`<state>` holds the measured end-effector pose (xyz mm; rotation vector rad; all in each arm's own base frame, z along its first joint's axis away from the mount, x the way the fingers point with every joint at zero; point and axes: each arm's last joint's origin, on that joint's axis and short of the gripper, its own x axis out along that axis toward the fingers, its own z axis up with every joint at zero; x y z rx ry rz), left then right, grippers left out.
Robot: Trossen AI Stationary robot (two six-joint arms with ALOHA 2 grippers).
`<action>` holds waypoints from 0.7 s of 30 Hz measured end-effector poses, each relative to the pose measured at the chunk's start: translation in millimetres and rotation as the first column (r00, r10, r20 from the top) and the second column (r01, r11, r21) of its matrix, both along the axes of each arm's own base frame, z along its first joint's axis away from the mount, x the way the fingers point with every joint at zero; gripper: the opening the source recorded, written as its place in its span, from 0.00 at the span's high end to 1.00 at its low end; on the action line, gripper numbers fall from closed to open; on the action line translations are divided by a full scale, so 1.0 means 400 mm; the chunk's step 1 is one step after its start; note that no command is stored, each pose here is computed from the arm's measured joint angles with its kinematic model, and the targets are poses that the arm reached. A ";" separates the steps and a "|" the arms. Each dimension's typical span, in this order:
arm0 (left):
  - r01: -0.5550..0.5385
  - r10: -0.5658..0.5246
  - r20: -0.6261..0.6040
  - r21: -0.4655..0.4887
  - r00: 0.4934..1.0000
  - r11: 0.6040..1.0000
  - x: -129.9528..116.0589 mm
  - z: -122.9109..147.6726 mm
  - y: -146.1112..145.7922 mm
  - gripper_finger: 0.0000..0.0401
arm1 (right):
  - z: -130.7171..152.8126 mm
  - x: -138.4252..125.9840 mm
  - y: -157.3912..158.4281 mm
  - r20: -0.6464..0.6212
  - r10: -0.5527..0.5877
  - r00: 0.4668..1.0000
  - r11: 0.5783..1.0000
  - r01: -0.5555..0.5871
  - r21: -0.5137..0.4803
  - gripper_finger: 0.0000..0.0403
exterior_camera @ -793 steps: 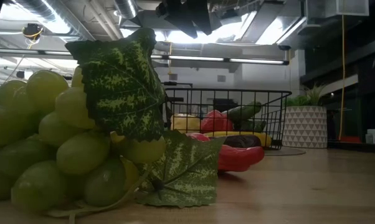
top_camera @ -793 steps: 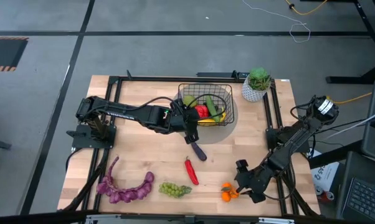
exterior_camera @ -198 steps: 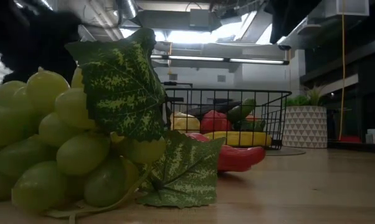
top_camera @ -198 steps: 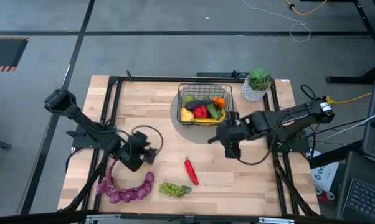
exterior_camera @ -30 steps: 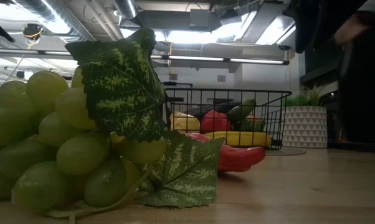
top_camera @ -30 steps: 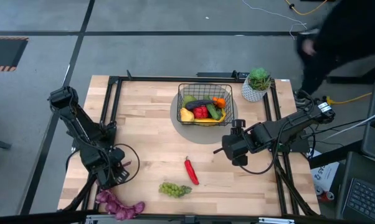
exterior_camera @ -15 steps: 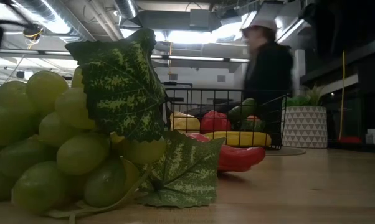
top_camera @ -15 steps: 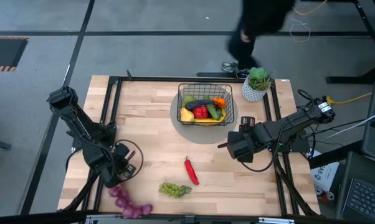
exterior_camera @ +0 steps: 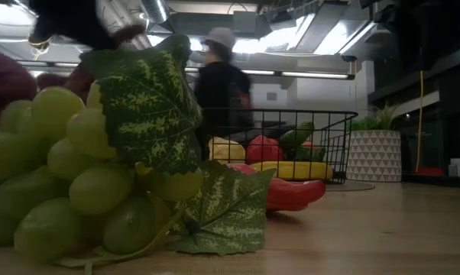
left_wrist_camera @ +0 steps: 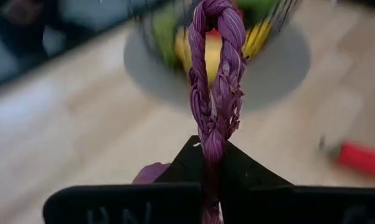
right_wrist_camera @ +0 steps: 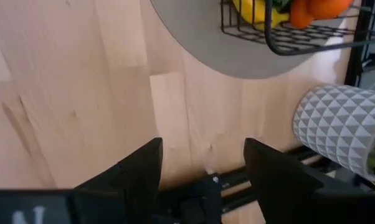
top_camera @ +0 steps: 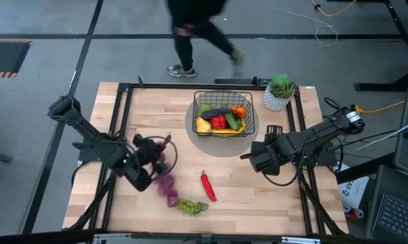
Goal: Build produce basket
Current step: Put the violet garlic into the black wire basket
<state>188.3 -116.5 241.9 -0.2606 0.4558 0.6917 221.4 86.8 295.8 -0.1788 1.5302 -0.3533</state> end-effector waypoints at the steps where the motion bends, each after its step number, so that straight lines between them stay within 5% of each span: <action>1: -0.003 0.002 0.016 0.037 1.000 0.999 0.014 0.028 0.004 0.98 | 0.000 -0.002 -0.001 -0.008 0.000 1.000 1.000 0.000 -0.003 0.44; 9: -0.216 0.148 0.226 0.311 0.963 0.926 0.124 0.261 0.061 0.98 | 0.001 -0.007 0.004 -0.038 -0.009 0.999 0.997 0.012 0.073 0.44; 15: -0.134 0.038 0.318 0.287 0.947 0.948 0.198 0.360 0.157 0.98 | 0.000 -0.022 0.036 -0.120 0.069 0.990 0.969 -0.037 0.246 0.44; 21: -0.172 0.033 0.463 0.261 0.886 0.950 0.223 0.405 0.266 0.98 | 0.007 -0.055 0.086 -0.155 0.174 0.972 0.923 -0.106 0.369 0.44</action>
